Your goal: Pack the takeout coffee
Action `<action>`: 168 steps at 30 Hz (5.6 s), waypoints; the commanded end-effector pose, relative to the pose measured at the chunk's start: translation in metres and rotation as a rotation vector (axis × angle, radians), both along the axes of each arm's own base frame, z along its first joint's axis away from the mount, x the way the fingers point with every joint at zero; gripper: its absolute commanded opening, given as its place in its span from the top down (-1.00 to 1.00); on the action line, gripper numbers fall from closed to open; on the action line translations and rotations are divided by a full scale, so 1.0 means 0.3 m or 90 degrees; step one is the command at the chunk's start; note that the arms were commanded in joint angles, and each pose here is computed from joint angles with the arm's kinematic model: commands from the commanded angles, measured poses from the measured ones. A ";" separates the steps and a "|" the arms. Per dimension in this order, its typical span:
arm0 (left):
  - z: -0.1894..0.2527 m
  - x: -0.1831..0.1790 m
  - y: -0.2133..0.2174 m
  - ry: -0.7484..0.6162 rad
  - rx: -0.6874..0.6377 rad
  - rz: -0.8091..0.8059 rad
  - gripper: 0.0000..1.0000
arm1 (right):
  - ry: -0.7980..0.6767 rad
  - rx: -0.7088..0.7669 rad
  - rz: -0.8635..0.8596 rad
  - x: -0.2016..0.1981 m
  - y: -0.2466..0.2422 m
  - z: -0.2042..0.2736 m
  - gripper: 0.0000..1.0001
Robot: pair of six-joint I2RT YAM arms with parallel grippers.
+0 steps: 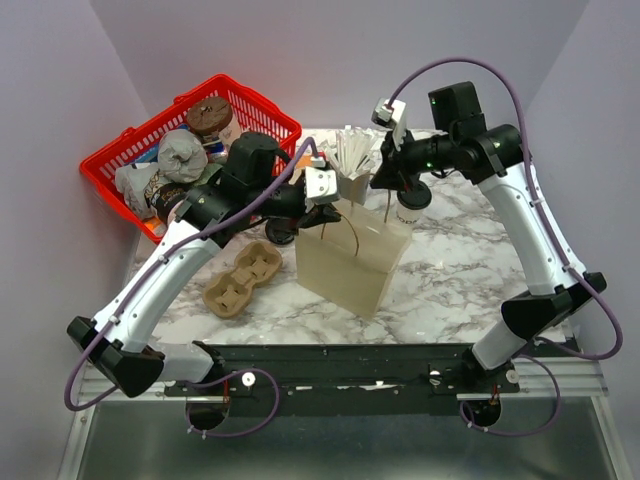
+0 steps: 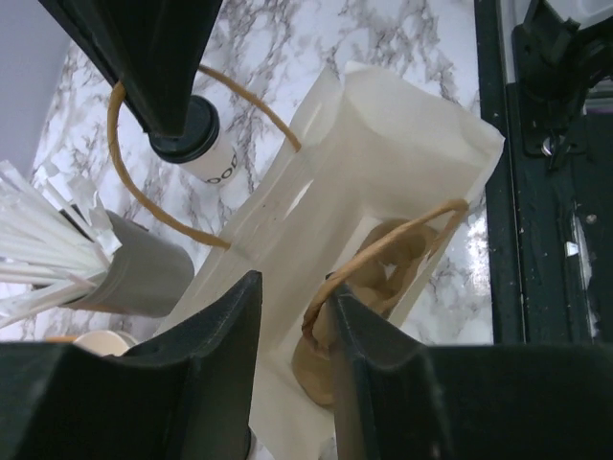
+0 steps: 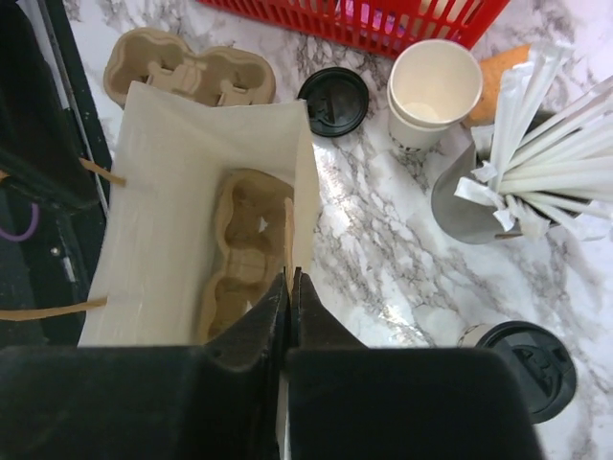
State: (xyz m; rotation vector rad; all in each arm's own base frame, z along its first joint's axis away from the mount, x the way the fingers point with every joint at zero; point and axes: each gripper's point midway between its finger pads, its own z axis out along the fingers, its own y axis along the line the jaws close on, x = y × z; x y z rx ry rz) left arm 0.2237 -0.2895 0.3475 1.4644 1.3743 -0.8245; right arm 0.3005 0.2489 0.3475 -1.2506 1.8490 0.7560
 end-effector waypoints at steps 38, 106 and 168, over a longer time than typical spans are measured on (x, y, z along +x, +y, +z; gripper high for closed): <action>0.607 -0.086 0.002 -0.100 -0.220 -0.009 1.00 | -0.373 0.238 -0.054 -0.028 -0.029 0.685 0.99; -0.179 -0.007 0.094 -0.033 0.087 0.034 0.25 | -0.007 -0.028 0.119 0.080 0.066 -0.209 0.57; 0.261 0.015 0.275 -0.104 -0.057 0.271 -0.97 | -0.017 0.031 0.117 0.032 0.086 0.034 -0.83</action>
